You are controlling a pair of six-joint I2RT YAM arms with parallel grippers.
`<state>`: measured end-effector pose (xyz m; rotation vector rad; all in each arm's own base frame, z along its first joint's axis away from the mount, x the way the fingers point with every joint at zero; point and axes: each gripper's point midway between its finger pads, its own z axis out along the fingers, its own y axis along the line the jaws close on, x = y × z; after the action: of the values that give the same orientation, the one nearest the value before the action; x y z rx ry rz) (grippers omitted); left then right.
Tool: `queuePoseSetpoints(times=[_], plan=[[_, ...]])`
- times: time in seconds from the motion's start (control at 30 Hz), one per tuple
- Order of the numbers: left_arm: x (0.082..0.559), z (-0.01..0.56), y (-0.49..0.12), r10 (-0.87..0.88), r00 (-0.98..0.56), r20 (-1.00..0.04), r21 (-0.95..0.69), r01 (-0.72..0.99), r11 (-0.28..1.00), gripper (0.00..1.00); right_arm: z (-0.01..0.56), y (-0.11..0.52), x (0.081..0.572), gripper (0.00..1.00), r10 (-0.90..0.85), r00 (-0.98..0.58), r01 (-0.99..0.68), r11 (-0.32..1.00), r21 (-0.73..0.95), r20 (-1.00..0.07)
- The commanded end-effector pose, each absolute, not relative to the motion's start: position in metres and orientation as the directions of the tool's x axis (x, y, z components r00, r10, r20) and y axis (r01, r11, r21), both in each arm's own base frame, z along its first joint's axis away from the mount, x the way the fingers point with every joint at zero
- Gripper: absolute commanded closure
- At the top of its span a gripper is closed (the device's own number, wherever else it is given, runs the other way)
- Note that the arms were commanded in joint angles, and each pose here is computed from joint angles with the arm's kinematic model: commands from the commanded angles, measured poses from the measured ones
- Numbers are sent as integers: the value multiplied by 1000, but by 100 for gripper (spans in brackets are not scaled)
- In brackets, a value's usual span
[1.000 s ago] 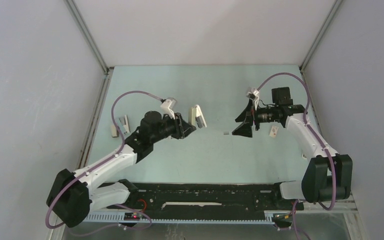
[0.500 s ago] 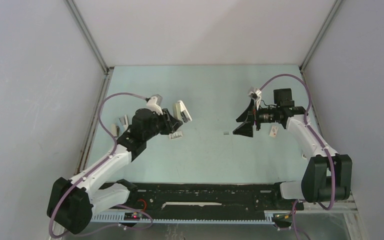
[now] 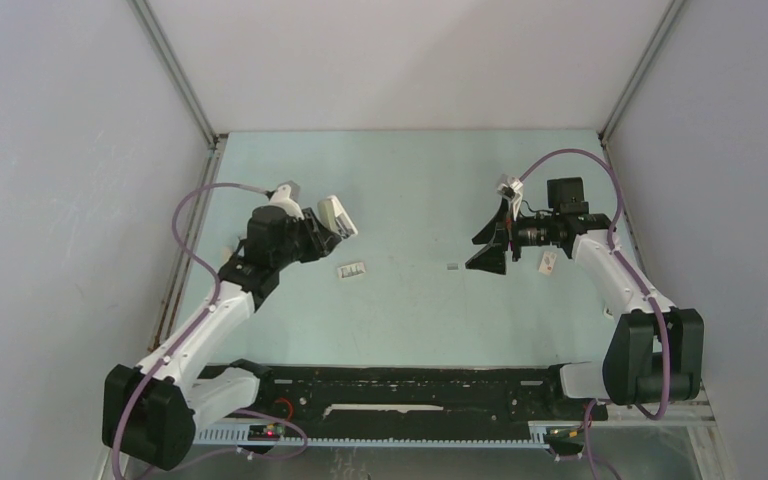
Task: Unload the staples from the stapler
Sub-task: Place the stapler at the center of the board.
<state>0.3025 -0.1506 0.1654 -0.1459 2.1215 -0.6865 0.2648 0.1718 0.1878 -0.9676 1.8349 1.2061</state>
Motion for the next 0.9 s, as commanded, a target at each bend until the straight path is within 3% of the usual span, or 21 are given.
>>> queuePoseSetpoints(times=[0.0, 0.87], plan=[[321, 197, -137, -357, -553, -753, -497, 123, 859, 100, 199, 172, 264, 0, -180, -419, -892, 267, 366, -890], [347, 177, -58, -349, -589, -729, -267, -225, 937, 100, 197, 172, 263, 0, -179, -421, -891, 266, 368, -889]])
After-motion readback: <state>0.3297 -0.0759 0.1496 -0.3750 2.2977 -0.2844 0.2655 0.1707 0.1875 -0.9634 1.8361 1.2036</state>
